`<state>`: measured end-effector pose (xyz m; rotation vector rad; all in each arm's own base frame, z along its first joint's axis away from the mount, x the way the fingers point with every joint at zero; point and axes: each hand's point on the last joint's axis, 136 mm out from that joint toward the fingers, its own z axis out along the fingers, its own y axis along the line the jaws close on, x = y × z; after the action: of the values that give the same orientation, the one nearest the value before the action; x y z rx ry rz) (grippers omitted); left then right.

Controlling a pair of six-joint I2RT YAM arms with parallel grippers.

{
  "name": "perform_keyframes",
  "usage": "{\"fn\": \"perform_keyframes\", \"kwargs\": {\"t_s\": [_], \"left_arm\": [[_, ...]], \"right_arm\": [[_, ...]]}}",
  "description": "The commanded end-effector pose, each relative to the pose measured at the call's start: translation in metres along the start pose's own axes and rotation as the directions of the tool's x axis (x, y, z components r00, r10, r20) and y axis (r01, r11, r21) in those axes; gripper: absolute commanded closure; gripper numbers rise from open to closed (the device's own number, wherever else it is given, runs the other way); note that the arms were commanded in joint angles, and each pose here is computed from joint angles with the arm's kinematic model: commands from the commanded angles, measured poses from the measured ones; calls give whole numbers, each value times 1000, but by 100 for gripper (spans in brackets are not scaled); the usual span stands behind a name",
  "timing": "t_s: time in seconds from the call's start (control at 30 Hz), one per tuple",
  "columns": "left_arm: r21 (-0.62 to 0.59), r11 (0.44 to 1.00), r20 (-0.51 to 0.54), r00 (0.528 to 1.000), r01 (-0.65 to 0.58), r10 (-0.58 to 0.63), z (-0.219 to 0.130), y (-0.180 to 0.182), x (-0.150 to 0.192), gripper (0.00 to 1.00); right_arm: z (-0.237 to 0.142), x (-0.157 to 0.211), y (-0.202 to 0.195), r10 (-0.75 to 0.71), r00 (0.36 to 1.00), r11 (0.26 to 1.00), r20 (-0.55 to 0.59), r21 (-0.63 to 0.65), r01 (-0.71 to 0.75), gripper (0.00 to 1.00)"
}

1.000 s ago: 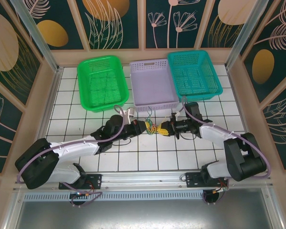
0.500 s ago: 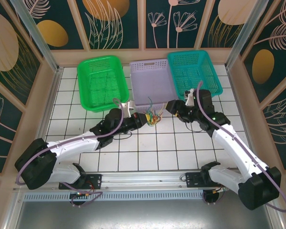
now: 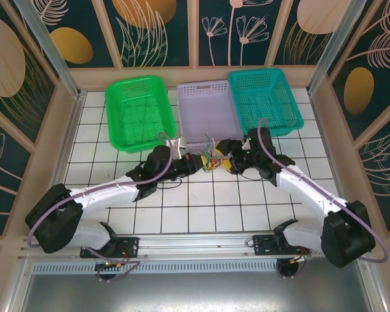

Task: Untangle the cables

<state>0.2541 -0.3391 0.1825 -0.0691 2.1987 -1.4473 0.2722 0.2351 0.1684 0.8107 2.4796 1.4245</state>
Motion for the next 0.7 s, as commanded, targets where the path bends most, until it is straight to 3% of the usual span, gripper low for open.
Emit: {"fn": "perform_keyframes", "kwargs": {"t_s": [0.0, 0.17, 0.3, 0.53, 0.67], "left_arm": [[69, 996, 27, 998, -49, 48, 4, -25, -13, 100], [58, 996, 37, 998, -62, 60, 5, -26, -16, 100], [52, 997, 43, 998, -55, 53, 3, -26, -18, 100], [95, 994, 46, 998, -48, 44, 4, -36, -19, 100], [115, 993, 53, 998, -41, 35, 3, -38, -20, 100]], "right_arm": [[11, 14, 9, 108, 992, 994, -70, -27, -110, 37], [11, 16, -15, 137, 989, 989, -51, 61, -134, 37], [5, 11, -15, 136, 990, 990, -19, 40, -136, 37], [12, 7, -19, 182, 983, 983, -19, 26, -181, 61], [9, 3, -17, 207, 978, 978, -4, -7, -207, 68]]}}
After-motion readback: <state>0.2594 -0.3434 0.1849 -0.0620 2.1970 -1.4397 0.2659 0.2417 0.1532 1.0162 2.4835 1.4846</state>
